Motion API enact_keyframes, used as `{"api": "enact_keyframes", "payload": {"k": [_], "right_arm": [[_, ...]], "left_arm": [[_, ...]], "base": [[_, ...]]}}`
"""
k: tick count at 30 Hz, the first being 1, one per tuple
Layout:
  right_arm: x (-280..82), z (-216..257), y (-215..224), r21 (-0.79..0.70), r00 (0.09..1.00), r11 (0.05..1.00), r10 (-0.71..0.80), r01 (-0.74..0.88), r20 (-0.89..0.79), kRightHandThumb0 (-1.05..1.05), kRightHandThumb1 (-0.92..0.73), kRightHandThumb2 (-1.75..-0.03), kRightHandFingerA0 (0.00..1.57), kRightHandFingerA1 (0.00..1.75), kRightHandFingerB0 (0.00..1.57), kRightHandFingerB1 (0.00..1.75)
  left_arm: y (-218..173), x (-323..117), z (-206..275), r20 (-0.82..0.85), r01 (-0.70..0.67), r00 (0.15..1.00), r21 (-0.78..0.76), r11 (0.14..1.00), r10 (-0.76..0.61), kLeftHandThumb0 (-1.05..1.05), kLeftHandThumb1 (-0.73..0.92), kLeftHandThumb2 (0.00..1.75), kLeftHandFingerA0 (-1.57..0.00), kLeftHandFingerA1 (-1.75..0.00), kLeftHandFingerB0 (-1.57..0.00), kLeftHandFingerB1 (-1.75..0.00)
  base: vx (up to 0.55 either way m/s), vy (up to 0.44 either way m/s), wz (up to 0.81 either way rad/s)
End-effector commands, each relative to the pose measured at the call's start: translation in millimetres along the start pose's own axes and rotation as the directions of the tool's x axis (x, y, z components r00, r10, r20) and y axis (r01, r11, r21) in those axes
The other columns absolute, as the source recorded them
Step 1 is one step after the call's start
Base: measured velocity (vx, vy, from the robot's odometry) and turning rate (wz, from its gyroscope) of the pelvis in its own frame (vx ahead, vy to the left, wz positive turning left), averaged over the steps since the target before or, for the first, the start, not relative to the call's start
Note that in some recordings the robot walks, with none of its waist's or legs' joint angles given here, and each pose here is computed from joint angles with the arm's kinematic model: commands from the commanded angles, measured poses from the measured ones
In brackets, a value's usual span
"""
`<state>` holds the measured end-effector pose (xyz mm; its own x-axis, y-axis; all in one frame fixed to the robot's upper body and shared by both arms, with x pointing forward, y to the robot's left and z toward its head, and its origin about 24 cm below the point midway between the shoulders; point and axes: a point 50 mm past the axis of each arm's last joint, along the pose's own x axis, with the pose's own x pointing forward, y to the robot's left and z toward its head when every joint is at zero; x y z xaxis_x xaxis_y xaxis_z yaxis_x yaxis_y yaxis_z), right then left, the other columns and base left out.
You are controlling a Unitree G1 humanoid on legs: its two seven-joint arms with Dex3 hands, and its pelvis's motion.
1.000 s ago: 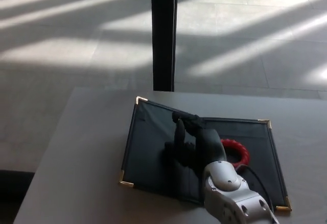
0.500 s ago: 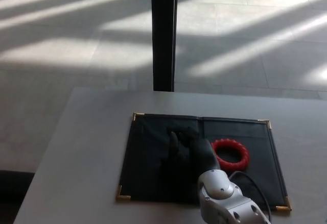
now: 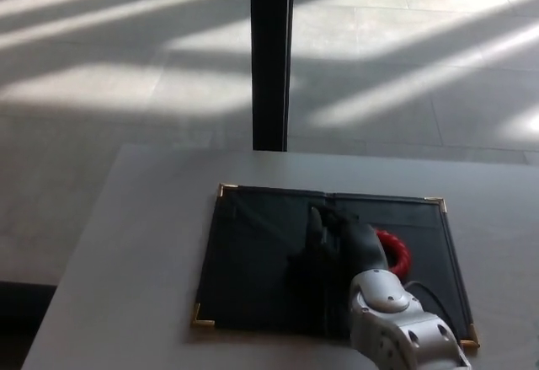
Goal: There is a diary kept infront of the robot and the robot uses its right hand to grab its cover and puses it to the left to open it.
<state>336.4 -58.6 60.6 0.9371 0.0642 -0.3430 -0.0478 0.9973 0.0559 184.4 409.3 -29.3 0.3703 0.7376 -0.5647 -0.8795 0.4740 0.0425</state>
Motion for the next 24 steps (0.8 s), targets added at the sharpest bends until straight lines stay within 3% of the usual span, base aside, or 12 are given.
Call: {"api": "enact_keyframes", "payload": {"k": [1,8,9,10,11,12,16,17,19,22,24], "right_arm": [[-5.1,68.1,22.8,0.254,0.991,0.96,0.094,-0.115,0.094,-0.76,-0.92,-0.7,0.47,0.56,0.3,0.4],[-9.6,127.1,-20.0,0.358,0.971,0.924,0.048,-0.132,0.233,-0.75,-0.92,-0.76,0.5,0.58,0.27,0.4],[-11.4,135.7,-32.4,0.391,0.966,0.913,0.017,-0.119,0.256,-0.72,-0.75,-1.1,0.46,0.64,0.28,0.54],[-12.8,140.1,-39.5,0.404,0.964,0.908,-0.001,-0.11,0.265,-0.75,-0.78,-1.11,0.44,0.63,0.25,0.52],[-16.6,147.2,-53.8,0.414,0.958,0.906,-0.037,-0.088,0.285,-0.76,-0.92,-0.75,0.46,0.55,0.29,0.41],[-20.9,151.4,-65.8,0.452,0.953,0.888,-0.065,-0.08,0.297,-0.76,-0.92,-0.72,0.43,0.57,0.27,0.43],[-39.9,149.5,-125.6,0.454,0.925,0.891,-0.169,-0.005,0.34,-0.78,-0.92,-0.74,0.45,0.56,0.28,0.42],[-45.6,147.1,-137.1,0.439,0.915,0.898,-0.193,0.019,0.355,-0.76,-0.92,-0.75,0.45,0.54,0.28,0.4],[-65.8,137.2,-178.8,0.472,0.886,0.879,-0.273,0.072,0.374,-0.73,-0.92,-0.72,0.4,0.55,0.29,0.42],[-81.0,130.2,-213.8,0.514,0.864,0.852,-0.334,0.105,0.377,-0.75,-0.92,-0.72,0.37,0.54,0.25,0.41],[-96.6,122.6,-241.9,0.535,0.836,0.827,-0.411,0.174,0.364,-0.74,-0.92,-0.71,0.43,0.57,0.31,0.43]], "left_arm": [[9.2,0.6,-2.7,-0.014,-0.017,1.0,0.014,1.0,0.017,-0.84,0.92,1.6,-0.49,-1.16,-0.12,-0.9],[16.4,0.2,-8.8,-0.021,-0.026,0.999,0.003,1.0,0.026,-0.84,0.92,1.59,-0.47,-1.14,-0.11,-0.9],[17.1,0.2,-9.8,-0.025,-0.034,0.999,-0.003,0.999,0.034,-0.83,0.92,1.59,-0.51,-1.17,-0.13,-0.91],[17.7,0.2,-10.2,-0.025,-0.035,0.999,0.002,0.999,0.035,-0.85,0.92,1.6,-0.53,-1.18,-0.14,-0.92],[18.4,0.2,-10.6,-0.029,-0.034,0.999,0.004,0.999,0.034,-0.83,0.92,1.59,-0.51,-1.16,-0.16,-0.93],[18.6,0.2,-11.0,-0.03,-0.035,0.999,0.009,0.999,0.035,-0.83,0.92,1.6,-0.52,-1.17,-0.2,-0.95],[20.6,-0.2,-12.2,-0.025,-0.041,0.999,0.019,0.999,0.042,-0.84,0.92,1.61,-0.58,-1.22,-0.22,-0.97],[21.2,-0.1,-12.2,-0.025,-0.04,0.999,0.016,0.999,0.04,-0.84,0.92,1.6,-0.53,-1.18,-0.14,-0.92],[21.6,0.1,-12.5,-0.028,-0.04,0.999,0.016,0.999,0.04,-0.86,0.92,1.61,-0.66,-1.27,-0.33,-1.05],[21.5,0.2,-10.1,-0.022,-0.045,0.999,0.005,0.999,0.045,-0.85,0.92,1.61,-0.67,-1.28,-0.34,-1.06],[23.0,0.3,-9.1,-0.017,-0.039,0.999,-0.007,0.999,0.039,-0.85,0.92,1.61,-0.47,-1.16,-0.21,-0.98]], "base": [[0.0,0.0,0.0],[0.0,0.0,0.0],[0.0,0.0,0.0],[0.0,0.0,0.0],[0.0,0.0,0.0],[0.0,0.0,0.0],[0.0,0.0,0.02],[0.0,0.0,0.0],[0.0,0.0,0.0],[0.0,0.0,0.0],[0.0,0.0,0.0]]}}
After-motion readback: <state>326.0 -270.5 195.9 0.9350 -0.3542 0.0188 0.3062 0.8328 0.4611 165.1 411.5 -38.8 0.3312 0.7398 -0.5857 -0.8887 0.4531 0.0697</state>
